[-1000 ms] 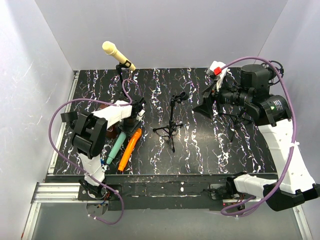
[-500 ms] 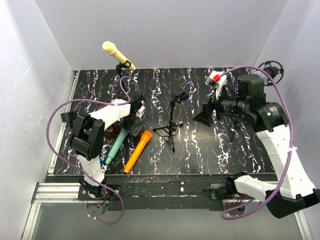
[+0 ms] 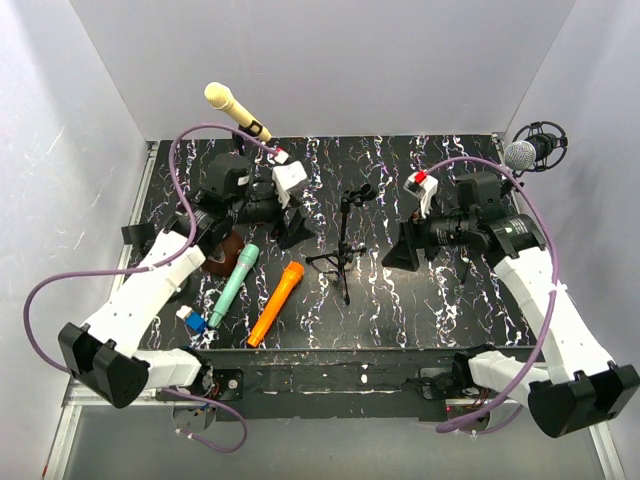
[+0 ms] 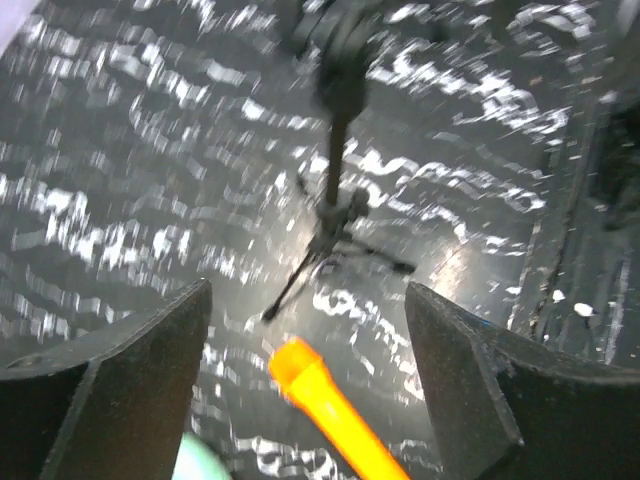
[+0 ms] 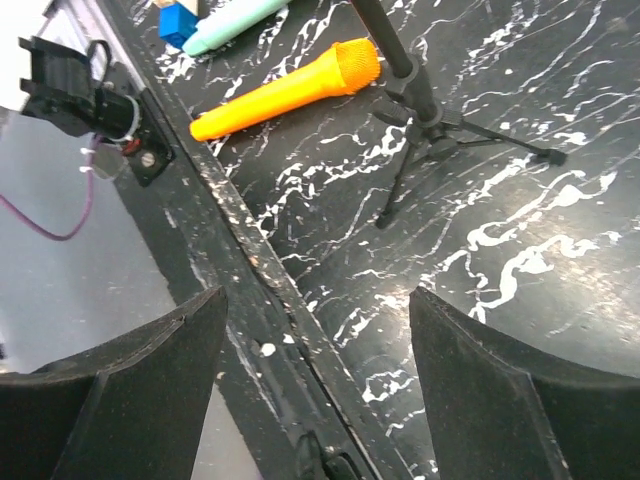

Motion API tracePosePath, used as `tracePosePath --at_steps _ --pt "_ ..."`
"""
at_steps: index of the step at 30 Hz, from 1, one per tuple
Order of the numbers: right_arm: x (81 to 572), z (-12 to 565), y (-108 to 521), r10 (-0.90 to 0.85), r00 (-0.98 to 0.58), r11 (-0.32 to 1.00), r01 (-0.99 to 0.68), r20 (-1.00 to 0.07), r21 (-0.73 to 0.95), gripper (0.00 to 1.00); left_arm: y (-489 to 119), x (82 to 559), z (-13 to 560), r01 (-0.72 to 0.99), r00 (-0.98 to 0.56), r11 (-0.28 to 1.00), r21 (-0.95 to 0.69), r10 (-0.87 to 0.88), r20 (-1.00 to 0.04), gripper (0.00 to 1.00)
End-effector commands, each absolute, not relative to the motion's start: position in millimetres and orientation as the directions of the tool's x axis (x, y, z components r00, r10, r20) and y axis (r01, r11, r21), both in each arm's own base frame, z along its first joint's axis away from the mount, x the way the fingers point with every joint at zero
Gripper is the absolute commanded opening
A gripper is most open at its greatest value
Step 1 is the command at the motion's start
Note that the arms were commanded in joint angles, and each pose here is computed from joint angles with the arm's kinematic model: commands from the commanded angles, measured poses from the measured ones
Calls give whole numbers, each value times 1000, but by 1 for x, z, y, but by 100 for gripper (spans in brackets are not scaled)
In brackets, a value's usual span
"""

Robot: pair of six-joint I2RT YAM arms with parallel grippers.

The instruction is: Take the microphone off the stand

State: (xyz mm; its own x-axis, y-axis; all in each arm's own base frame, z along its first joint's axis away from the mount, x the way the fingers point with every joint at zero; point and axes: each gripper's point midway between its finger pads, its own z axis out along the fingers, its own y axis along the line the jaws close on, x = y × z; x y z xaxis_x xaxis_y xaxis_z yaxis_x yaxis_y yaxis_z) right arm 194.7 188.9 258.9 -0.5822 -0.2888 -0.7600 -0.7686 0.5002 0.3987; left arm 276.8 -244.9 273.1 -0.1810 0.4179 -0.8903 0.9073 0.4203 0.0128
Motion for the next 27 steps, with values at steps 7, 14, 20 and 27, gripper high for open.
tracePosePath --at_steps 7,14,20,27 --pt "202 251 217 -212 -712 385 -691 -670 612 79 -336 289 306 994 9 105 33 224 -974 72" --pt "217 240 225 -179 -754 383 -645 -631 661 77 -362 288 323 990 -44 136 -25 145 -988 57" --pt "236 229 233 -138 -811 404 -571 -569 715 74 -356 292 335 982 -45 187 -15 154 -987 16" --pt "263 219 246 -87 -884 405 -452 -459 795 73 -324 342 329 813 -175 575 -87 99 -980 0"
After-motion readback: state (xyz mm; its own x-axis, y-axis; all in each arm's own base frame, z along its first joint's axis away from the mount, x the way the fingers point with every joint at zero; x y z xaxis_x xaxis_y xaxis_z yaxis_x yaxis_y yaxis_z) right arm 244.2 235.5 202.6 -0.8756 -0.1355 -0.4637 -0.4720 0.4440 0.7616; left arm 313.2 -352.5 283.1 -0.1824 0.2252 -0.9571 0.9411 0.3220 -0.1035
